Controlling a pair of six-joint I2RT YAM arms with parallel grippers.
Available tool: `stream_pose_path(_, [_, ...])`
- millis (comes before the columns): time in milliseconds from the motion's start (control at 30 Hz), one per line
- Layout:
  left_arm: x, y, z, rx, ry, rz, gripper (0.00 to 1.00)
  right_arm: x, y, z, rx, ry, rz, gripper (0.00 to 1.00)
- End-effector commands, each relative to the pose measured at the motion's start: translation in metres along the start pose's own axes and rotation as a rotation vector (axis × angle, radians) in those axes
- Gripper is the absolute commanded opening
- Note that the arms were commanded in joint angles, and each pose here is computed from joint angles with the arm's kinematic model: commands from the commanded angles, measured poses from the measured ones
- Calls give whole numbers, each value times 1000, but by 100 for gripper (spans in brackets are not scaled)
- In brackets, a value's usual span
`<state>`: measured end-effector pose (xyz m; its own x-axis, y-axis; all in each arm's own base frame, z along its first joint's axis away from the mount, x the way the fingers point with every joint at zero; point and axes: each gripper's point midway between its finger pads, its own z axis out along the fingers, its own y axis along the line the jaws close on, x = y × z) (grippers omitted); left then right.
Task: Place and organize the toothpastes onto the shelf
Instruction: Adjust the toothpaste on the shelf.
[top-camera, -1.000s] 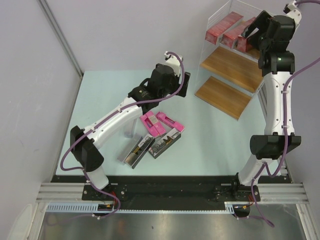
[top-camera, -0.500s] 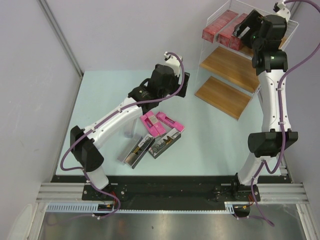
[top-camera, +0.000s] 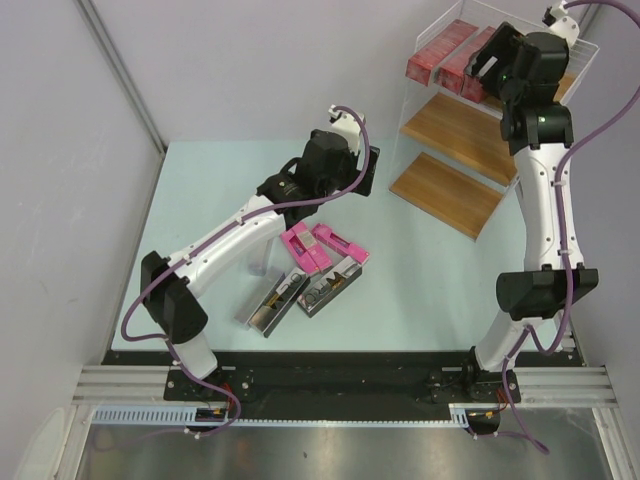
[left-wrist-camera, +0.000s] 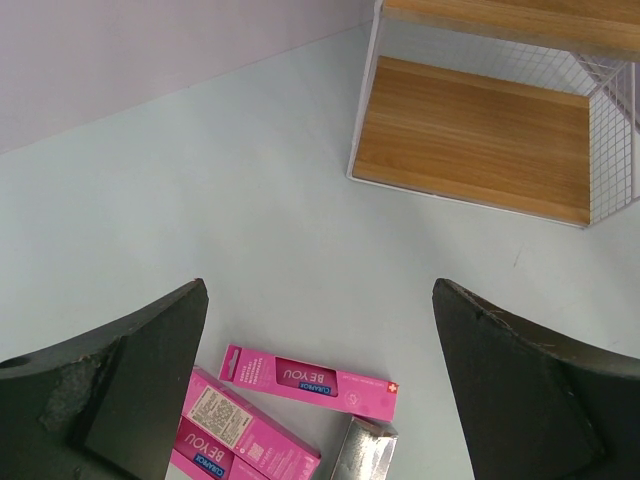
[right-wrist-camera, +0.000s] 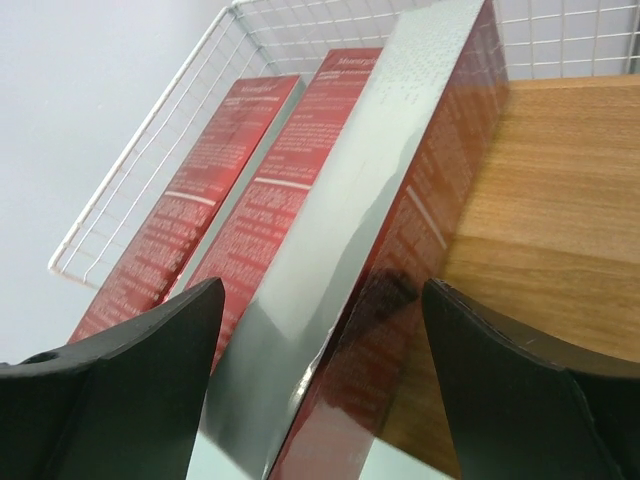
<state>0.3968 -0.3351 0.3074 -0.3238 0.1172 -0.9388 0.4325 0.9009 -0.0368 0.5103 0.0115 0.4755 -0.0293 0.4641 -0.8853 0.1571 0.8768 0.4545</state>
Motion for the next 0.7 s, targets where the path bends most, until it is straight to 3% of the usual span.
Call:
stream_pose_path(0, [-19, 0, -15, 5, -47, -15, 100, -16, 9, -29, 21, -47, -60, 85])
stream_pose_path(233, [-18, 0, -15, 7, -45, -16, 100, -14, -1, -28, 117, -57, -116, 74])
stream_pose_path(267, [-18, -1, -15, 10, -46, -16, 100, -9, -6, -28, 138, -35, -133, 63])
stream_pose_path(400, [-18, -1, -15, 8, -45, -15, 100, -2, -15, -25, 176, -15, -144, 54])
stream_pose_path(667, [-14, -1, -13, 11, -36, -13, 100, 4, -31, -37, 202, -11, -92, 52])
